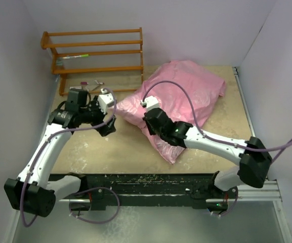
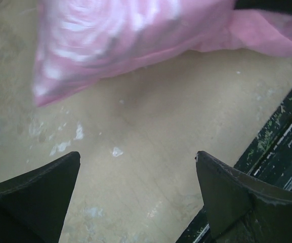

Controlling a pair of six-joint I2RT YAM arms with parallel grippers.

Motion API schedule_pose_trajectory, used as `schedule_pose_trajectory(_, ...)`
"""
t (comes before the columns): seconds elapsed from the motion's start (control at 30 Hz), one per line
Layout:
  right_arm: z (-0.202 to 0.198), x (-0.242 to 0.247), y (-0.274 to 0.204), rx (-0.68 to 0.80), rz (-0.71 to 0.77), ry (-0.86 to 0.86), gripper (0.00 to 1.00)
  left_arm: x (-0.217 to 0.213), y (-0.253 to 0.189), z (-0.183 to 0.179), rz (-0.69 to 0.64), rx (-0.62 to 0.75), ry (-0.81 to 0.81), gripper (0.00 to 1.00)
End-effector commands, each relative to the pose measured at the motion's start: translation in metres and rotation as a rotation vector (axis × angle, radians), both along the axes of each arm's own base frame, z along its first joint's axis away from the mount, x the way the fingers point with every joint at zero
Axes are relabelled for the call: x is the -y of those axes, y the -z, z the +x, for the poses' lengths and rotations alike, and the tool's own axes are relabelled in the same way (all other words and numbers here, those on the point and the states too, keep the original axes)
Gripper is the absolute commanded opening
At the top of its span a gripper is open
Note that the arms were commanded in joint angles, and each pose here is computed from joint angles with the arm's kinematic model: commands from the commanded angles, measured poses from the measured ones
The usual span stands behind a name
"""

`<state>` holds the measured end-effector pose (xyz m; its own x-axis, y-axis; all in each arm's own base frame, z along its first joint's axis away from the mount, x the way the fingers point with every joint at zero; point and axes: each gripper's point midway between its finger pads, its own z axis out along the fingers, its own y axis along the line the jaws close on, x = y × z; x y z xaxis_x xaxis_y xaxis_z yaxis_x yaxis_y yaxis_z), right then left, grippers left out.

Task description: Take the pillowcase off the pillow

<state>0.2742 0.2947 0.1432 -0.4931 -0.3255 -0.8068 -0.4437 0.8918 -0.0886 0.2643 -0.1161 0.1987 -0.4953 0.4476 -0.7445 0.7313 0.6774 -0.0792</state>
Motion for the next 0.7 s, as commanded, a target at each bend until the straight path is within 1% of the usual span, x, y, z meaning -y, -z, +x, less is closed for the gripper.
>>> schedule_pose_trajectory(0.0, -0.004, -0.047, -0.118, 0.127, 0.353, -0.154, 0.00, 0.025, -0.031, -0.013, 0.044, 0.185, 0.157, 0.99)
schedule_pose_trajectory(0.07, -0.015, -0.054, -0.151, 0.151, 0.430, -0.239, 0.00, 0.029, -0.053, -0.018, 0.063, 0.276, 0.222, 0.99)
schedule_pose_trajectory(0.13, -0.022, -0.059, -0.170, 0.157, 0.459, -0.293, 0.00, 0.030, -0.087, -0.021, 0.083, 0.417, 0.288, 0.99)
schedule_pose_trajectory(0.23, -0.030, -0.071, -0.181, 0.127, 0.470, -0.375, 0.00, 0.033, -0.136, -0.036, 0.109, 0.683, 0.409, 0.99)
schedule_pose_trajectory(0.3, -0.034, -0.080, -0.183, 0.105, 0.478, -0.417, 0.00, 0.034, -0.152, -0.046, 0.149, 0.826, 0.506, 0.99)
schedule_pose_trajectory(0.37, -0.038, -0.090, -0.184, 0.083, 0.492, -0.457, 0.00, 0.033, -0.157, -0.048, 0.207, 0.919, 0.564, 0.99)
schedule_pose_trajectory(0.47, -0.048, -0.101, -0.191, 0.066, 0.539, -0.529, 0.00, 0.031, -0.151, -0.046, 0.299, 1.003, 0.644, 0.99)
schedule_pose_trajectory(0.57, -0.057, -0.113, -0.195, 0.030, 0.553, -0.608, 0.00, 0.033, -0.144, -0.044, 0.368, 1.106, 0.714, 0.99)
schedule_pose_trajectory(0.63, -0.062, -0.117, -0.200, 0.023, 0.561, -0.640, 0.00, 0.034, -0.136, -0.039, 0.417, 1.158, 0.752, 0.99)
schedule_pose_trajectory(0.67, -0.063, -0.117, -0.204, 0.028, 0.568, -0.646, 0.00, 0.035, -0.132, -0.036, 0.426, 1.160, 0.758, 0.99)
